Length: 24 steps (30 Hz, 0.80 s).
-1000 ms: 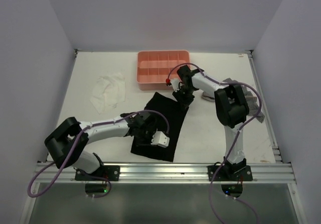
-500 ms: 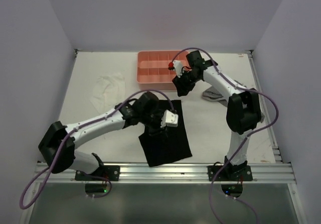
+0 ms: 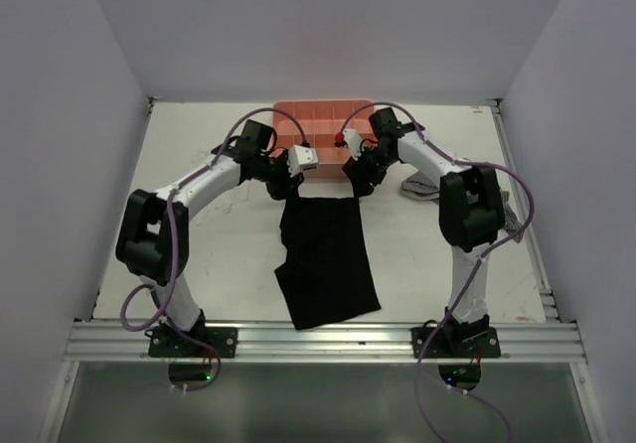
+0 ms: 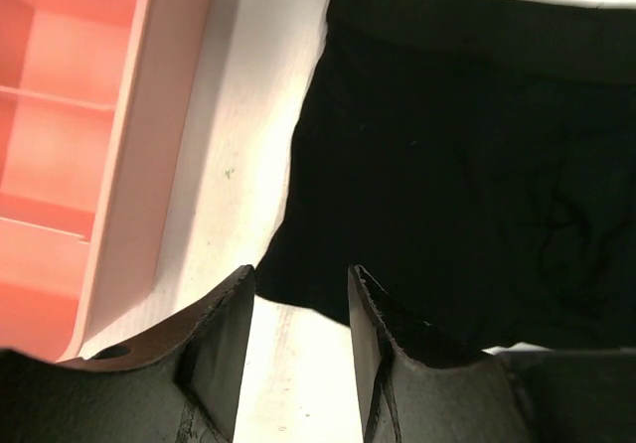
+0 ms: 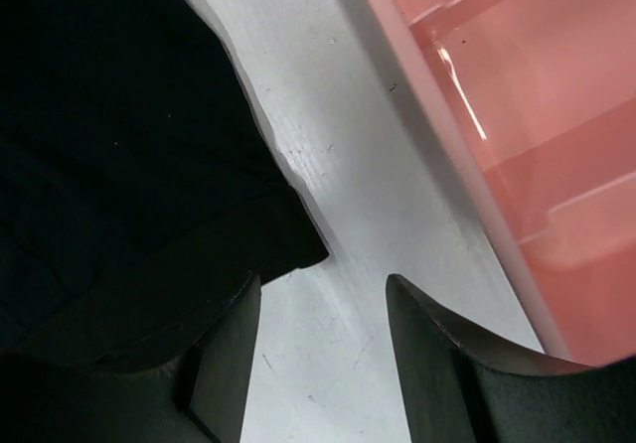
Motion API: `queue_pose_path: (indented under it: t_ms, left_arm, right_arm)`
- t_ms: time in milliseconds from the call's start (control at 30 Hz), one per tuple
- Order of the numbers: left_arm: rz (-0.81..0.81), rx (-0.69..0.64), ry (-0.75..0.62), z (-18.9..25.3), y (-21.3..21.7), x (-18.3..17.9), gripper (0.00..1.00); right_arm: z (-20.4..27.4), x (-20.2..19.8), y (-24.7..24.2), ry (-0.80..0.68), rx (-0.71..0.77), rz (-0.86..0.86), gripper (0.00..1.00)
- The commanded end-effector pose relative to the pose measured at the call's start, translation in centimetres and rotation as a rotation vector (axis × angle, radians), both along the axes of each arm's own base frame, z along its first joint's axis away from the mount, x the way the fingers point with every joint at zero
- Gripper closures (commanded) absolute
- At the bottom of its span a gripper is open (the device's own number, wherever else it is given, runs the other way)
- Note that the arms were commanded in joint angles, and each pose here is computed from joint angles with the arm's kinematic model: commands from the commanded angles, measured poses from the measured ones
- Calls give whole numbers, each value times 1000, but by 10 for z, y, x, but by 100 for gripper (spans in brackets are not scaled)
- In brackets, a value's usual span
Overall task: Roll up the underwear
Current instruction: Flatten the underwear, then fold the underwear
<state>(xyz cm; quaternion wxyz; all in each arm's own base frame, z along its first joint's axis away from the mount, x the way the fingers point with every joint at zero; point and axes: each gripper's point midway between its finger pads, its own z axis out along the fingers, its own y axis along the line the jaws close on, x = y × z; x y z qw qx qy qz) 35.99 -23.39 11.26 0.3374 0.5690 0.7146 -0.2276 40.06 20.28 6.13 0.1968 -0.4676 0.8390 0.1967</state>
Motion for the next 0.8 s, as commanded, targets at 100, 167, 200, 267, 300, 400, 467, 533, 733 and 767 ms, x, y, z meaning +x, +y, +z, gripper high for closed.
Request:
queue_pose_path:
  t_ms: [100,167,200,267,300,400,467,533,733,767]
  left_arm:
    - [-23,45,-27,-24,11,27,55]
    - [-17,50,-18,-37,12,32,55]
    - [-15,52,-17,-40,14,34,55]
    - [-5,68,-10,-51,17,35,55]
    - [-4,69,-21,-54,17,38,55]
    - [15,78,-26,-59,20,40,55]
    - [22,81,-36,-61,21,43,55]
    - [27,85,-36,-64,23,45,55]
    - [-3,86,1,-74,23,38,55]
    - [-7,88,7,-76,24,37,55]
  right_arm:
    - [-6,12,9,-58,18,100,42]
    - [-12,13,6,-56,3,104,42]
    - [-16,12,6,-47,0,110,42]
    - [-18,13,7,-55,5,114,43]
    - [-18,13,8,-56,9,115,43]
    - [-21,14,11,-54,23,121,44]
    - [-20,17,13,-63,32,125,44]
    - [-21,17,14,-66,40,127,44]
    - [-24,12,16,-53,53,162,46]
    - [-24,11,16,-49,53,168,46]
